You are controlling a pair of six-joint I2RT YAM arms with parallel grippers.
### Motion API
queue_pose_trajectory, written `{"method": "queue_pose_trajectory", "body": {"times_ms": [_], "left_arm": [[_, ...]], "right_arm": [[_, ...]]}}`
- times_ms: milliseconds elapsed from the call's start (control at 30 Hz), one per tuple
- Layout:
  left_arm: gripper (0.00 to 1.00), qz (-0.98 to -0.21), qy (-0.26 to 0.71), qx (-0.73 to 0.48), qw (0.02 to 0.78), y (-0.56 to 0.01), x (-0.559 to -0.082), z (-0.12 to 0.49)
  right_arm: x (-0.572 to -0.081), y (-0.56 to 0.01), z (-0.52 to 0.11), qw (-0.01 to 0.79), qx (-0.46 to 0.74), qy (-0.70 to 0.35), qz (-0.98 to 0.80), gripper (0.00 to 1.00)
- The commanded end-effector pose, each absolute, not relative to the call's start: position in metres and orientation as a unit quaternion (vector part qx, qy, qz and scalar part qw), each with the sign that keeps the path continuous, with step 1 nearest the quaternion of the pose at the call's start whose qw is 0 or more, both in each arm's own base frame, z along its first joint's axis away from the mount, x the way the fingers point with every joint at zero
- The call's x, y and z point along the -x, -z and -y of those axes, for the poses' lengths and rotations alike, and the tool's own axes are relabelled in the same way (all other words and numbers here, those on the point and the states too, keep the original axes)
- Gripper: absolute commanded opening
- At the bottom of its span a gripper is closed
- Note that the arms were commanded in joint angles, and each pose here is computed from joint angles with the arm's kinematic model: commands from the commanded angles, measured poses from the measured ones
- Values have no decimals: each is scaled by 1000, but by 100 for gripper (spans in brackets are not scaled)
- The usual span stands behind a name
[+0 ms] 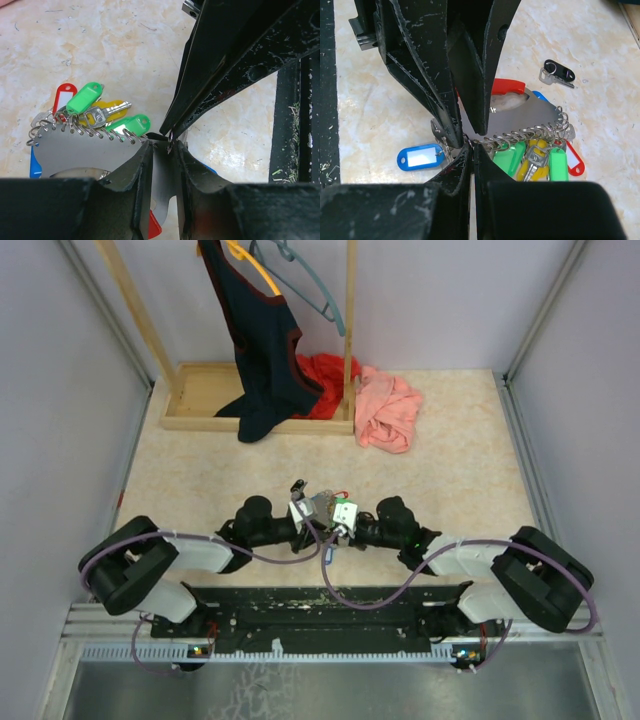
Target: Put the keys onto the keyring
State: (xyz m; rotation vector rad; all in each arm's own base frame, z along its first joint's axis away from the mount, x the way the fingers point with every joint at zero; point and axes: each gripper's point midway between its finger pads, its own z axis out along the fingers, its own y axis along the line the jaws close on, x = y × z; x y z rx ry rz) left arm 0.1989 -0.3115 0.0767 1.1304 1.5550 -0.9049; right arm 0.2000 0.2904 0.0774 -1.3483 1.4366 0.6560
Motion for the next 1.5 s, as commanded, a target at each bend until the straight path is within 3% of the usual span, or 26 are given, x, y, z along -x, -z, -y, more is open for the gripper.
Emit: {"method": "queue_pose_trajectory", "body": {"times_ms": [0, 333, 600, 767, 900, 1133, 1300, 1467], "left_arm": [[28, -624, 375, -465, 504, -86, -204, 321], [26, -635, 358, -477, 491, -72, -206, 320], [1, -631, 355, -483, 492, -75, -204, 320], [1, -656, 337, -457, 497, -80, -205, 306], [1, -680, 330, -424, 499, -83, -204, 293], [1, -717, 323, -377, 489, -79, -200, 276], [1, -738, 313, -353, 483, -71, -200, 267], [1, -745, 307, -346, 481, -67, -202, 265]], "right_arm": [[-203, -102, -305, 538, 553, -294, -565, 0], [-201, -110, -306, 546, 545, -303, -559, 0], [-199, -119, -306, 554, 541, -308, -552, 0], [-197, -134, -303, 565, 535, -310, -546, 1], [-195, -153, -304, 565, 522, -325, -550, 18], [-215, -182, -301, 570, 436, -326, -615, 38], [-251, -178, -300, 564, 376, -282, -680, 48], [-291, -155, -309, 541, 339, -237, -733, 48]]}}
